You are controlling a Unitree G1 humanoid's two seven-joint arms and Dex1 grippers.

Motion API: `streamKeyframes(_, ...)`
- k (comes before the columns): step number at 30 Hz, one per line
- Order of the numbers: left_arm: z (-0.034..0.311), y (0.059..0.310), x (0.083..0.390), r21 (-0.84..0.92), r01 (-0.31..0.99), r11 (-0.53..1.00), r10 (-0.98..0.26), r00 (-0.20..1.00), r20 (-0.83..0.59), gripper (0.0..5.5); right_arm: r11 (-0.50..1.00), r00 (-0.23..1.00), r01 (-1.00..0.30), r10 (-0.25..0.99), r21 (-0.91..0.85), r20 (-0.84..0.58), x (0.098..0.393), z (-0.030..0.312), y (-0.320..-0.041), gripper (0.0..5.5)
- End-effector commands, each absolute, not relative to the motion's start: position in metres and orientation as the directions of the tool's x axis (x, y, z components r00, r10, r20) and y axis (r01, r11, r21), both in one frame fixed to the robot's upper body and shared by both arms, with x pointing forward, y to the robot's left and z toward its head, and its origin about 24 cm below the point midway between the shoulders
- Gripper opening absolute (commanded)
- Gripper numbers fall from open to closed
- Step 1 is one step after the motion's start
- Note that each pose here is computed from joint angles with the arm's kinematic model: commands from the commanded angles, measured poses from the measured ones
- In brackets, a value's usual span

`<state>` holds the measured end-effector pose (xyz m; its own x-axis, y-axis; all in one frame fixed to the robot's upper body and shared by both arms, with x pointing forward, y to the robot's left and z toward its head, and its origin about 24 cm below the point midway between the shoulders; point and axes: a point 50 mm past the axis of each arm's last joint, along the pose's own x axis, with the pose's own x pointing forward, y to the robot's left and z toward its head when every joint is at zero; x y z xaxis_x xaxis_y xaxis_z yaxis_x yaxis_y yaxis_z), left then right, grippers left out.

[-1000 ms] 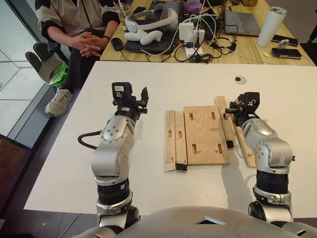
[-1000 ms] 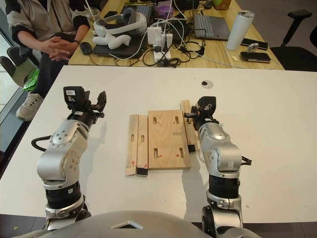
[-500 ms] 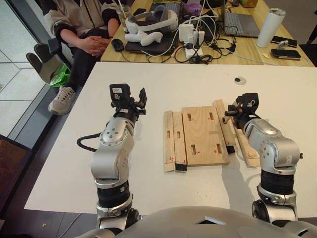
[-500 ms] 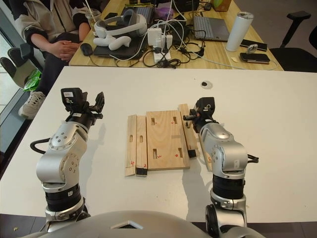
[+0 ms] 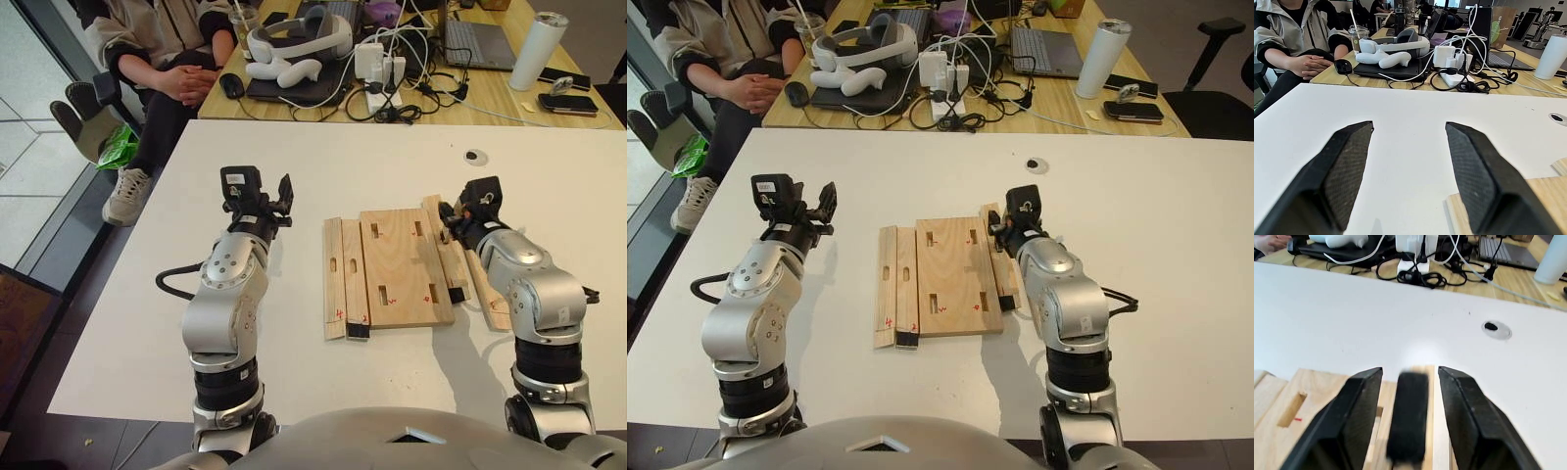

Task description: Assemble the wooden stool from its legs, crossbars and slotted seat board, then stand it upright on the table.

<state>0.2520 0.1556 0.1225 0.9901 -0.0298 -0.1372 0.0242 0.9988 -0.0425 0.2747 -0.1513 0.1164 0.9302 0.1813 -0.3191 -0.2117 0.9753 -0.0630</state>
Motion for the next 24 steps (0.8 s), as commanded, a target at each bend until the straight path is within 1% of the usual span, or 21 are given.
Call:
streamKeyframes(1,0.122,0.155,0.251,-0.041,0.017,0.999,-0.023,0.99,-0.139,2.75,0.974,0.961,-0.205,0.183,-0.091,-0.209,0.283,0.151,-0.149,2.84)
streamKeyframes(5,0.121,0.154,0.252,-0.044,0.018,0.999,-0.025,0.99,-0.139,2.75,0.978,0.976,-0.192,0.18,-0.088,-0.122,0.29,0.174,-0.146,2.84)
streamKeyframes(9,0.122,0.153,0.254,-0.043,0.031,0.999,-0.036,0.99,-0.135,2.75,0.984,0.986,-0.166,0.164,-0.07,-0.031,0.3,0.184,-0.144,2.84)
streamKeyframes(14,0.124,0.153,0.257,-0.038,0.046,0.998,-0.051,0.99,-0.132,2.75,0.99,0.988,-0.137,0.139,-0.038,0.062,0.305,0.179,-0.147,2.84)
streamKeyframes(16,0.124,0.153,0.257,-0.036,0.052,0.998,-0.057,0.99,-0.132,2.75,0.991,0.988,-0.132,0.134,-0.032,0.076,0.307,0.173,-0.147,2.84)
streamKeyframes(17,0.124,0.152,0.258,-0.036,0.056,0.998,-0.061,0.989,-0.133,2.75,0.991,0.989,-0.132,0.134,-0.035,0.056,0.308,0.164,-0.147,2.84)
streamKeyframes(19,0.125,0.151,0.258,-0.037,0.06,0.998,-0.064,0.989,-0.133,2.75,0.989,0.987,-0.141,0.137,-0.044,-0.085,0.311,0.132,-0.149,2.84)
streamKeyframes(21,0.125,0.15,0.259,-0.037,0.064,0.997,-0.068,0.989,-0.134,2.75,0.989,0.96,-0.137,0.12,-0.052,-0.254,0.31,0.097,-0.155,2.84)
streamKeyframes(22,0.124,0.15,0.259,-0.038,0.067,0.997,-0.072,0.988,-0.135,2.75,0.988,0.945,-0.142,0.12,-0.052,-0.305,0.307,0.086,-0.156,2.84)
streamKeyframes(23,0.124,0.149,0.259,-0.039,0.069,0.997,-0.074,0.988,-0.136,2.75,0.988,0.936,-0.144,0.118,-0.054,-0.331,0.306,0.08,-0.158,2.84)
streamKeyframes(24,0.124,0.149,0.259,-0.04,0.07,0.997,-0.075,0.988,-0.138,2.75,0.988,0.938,-0.142,0.117,-0.053,-0.326,0.305,0.079,-0.158,2.84)
